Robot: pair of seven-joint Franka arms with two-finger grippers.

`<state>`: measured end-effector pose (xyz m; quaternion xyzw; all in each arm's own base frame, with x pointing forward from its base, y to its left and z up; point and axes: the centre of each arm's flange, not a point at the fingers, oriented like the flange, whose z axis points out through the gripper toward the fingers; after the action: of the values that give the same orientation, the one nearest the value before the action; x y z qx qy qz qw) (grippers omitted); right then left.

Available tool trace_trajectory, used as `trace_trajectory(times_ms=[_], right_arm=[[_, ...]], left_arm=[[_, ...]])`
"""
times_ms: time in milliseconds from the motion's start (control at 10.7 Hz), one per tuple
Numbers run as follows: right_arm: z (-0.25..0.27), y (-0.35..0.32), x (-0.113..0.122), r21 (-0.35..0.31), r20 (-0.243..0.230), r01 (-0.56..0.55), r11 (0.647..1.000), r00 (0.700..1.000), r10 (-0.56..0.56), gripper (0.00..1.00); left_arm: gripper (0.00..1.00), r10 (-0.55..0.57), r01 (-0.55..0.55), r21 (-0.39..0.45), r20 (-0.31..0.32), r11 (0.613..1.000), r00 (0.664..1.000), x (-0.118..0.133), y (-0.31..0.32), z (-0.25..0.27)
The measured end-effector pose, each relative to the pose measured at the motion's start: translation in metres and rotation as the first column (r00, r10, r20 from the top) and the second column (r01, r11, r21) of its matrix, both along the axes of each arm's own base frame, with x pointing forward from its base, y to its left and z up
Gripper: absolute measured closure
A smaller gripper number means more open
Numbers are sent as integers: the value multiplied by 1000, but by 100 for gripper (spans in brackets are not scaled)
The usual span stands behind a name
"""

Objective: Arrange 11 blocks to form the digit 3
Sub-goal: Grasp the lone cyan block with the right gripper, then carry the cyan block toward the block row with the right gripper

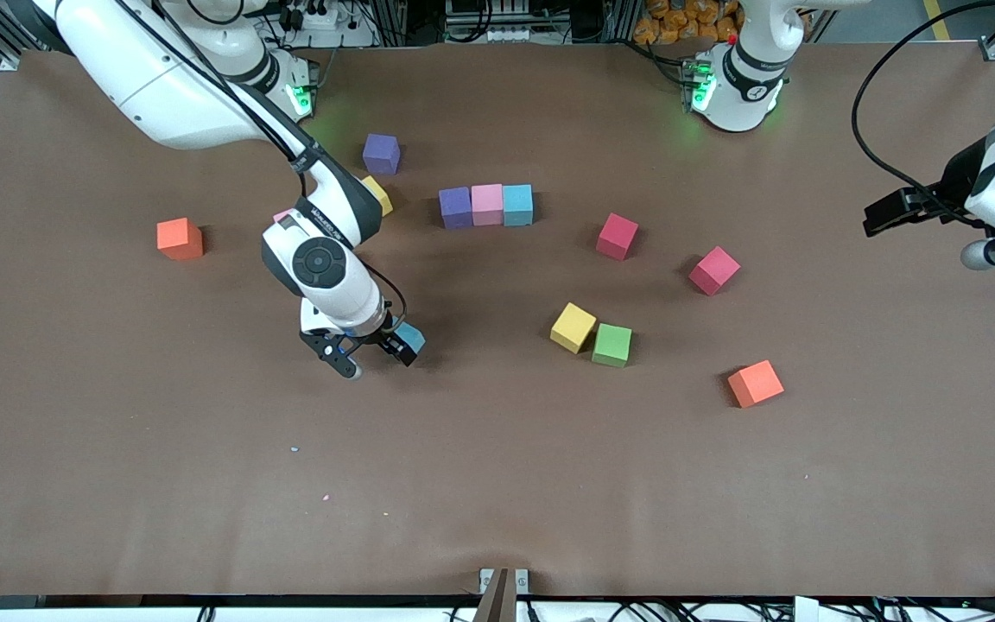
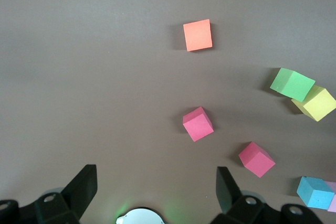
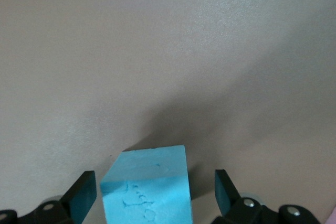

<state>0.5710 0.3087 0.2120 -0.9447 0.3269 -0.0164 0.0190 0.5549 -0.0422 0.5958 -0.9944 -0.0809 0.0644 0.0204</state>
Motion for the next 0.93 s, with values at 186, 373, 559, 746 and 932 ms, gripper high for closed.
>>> trace_trajectory(times_ms=[186,373,559,746,932], right_arm=[[-9,3,-3,-11,-3,-22,1000,1000,22,1],[-10,5,-4,-3,2,-25,1000,1000,25,11],[-10,5,-3,2,6,-26,1000,1000,26,32],[-10,6,-3,0,8,-33,999,999,33,42],[-9,10,-6,-9,14,-119,993,993,120,43]], left_arm=[[0,3,-3,-3,1,1000,1000,0,1,1],[0,3,-3,-4,-1,1000,1000,0,1,-1],[0,7,-7,-6,-1,1000,1000,0,3,0],[0,6,-6,-9,2,1000,1000,2,2,-1],[0,2,-2,-9,3,1000,1000,4,0,-4]])
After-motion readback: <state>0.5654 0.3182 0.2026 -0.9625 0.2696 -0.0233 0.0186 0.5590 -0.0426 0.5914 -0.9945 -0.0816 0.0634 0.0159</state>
